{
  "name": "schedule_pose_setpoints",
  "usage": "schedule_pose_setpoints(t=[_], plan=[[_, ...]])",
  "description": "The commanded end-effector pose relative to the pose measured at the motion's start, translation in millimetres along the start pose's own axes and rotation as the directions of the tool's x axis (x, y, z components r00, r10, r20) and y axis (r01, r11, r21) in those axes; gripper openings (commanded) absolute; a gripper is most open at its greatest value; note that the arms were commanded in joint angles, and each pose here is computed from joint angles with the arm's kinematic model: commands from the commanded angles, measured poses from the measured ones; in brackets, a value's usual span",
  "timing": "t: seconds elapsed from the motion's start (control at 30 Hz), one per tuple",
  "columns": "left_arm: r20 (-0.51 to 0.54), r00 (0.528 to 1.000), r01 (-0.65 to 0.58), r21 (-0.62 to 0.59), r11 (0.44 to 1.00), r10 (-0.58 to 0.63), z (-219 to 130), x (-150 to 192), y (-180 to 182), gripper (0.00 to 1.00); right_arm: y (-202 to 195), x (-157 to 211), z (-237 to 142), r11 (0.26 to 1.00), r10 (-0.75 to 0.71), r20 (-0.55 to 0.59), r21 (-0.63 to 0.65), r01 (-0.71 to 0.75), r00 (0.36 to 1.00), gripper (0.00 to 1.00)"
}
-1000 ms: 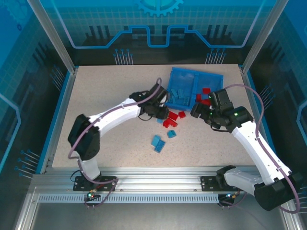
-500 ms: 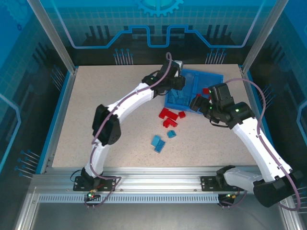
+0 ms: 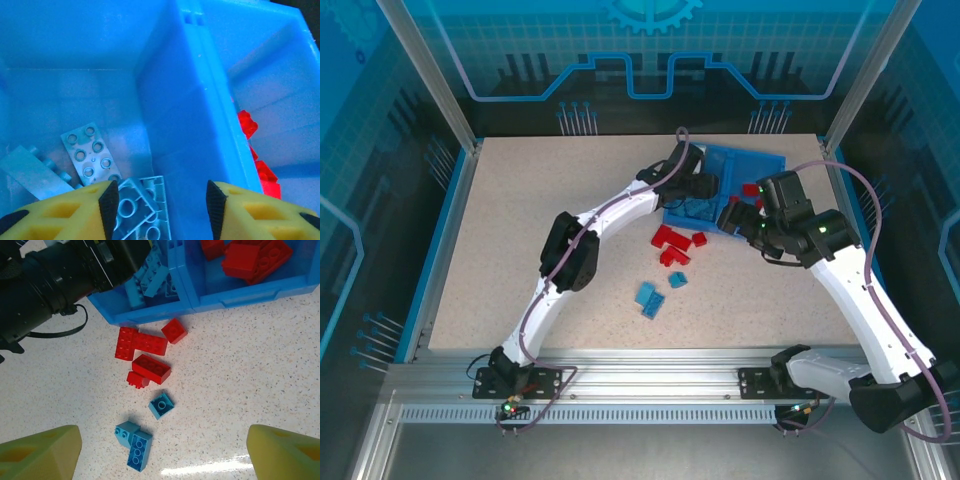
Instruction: Sort the legos into containers by color
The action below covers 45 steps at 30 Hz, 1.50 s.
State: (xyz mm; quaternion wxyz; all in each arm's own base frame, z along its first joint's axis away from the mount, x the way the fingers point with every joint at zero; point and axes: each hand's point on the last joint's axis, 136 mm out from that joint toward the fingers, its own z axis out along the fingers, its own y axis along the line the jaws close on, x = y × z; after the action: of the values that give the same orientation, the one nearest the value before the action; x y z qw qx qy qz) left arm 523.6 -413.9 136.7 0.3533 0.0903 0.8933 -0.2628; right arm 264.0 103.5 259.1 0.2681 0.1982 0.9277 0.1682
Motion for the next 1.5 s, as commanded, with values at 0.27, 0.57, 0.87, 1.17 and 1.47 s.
schedule_pose_setpoints(t=[0.27,0.57,0.87,1.17,1.47], plan=[[0.166,0.974,-0.171,0.097,0.98,0.154,-215.2,-73.4,-57.6,0.59,-9.6,42.9,25.2,0.999,-0.048,-0.129,-0.006,0.048,0.99,0.87],[0.197,0.914,-0.382,0.121,0.916,0.355,-343.0,-1.1,-43.8,0.71,19.7,100.4,95.3,0.988,-0.152,-0.321,-0.038,0.147,0.935,0.88],[0.242,0.795,-0.586,0.068,0.808,0.556,-409.2,92.0,-1.4,0.78,47.4,105.5,154.1,0.96,-0.269,-0.334,-0.018,0.279,0.903,0.87],[0.254,0.659,-0.736,0.024,0.676,0.708,-413.2,126.2,14.2,0.99,25.3,89.6,195.0,0.714,-0.627,-0.391,0.058,0.698,0.674,0.68],[0.28,0.631,-0.757,0.016,0.653,0.724,-399.8,121.5,11.4,0.99,11.0,90.0,222.5,0.545,-0.719,-0.477,0.063,0.836,0.505,0.67]])
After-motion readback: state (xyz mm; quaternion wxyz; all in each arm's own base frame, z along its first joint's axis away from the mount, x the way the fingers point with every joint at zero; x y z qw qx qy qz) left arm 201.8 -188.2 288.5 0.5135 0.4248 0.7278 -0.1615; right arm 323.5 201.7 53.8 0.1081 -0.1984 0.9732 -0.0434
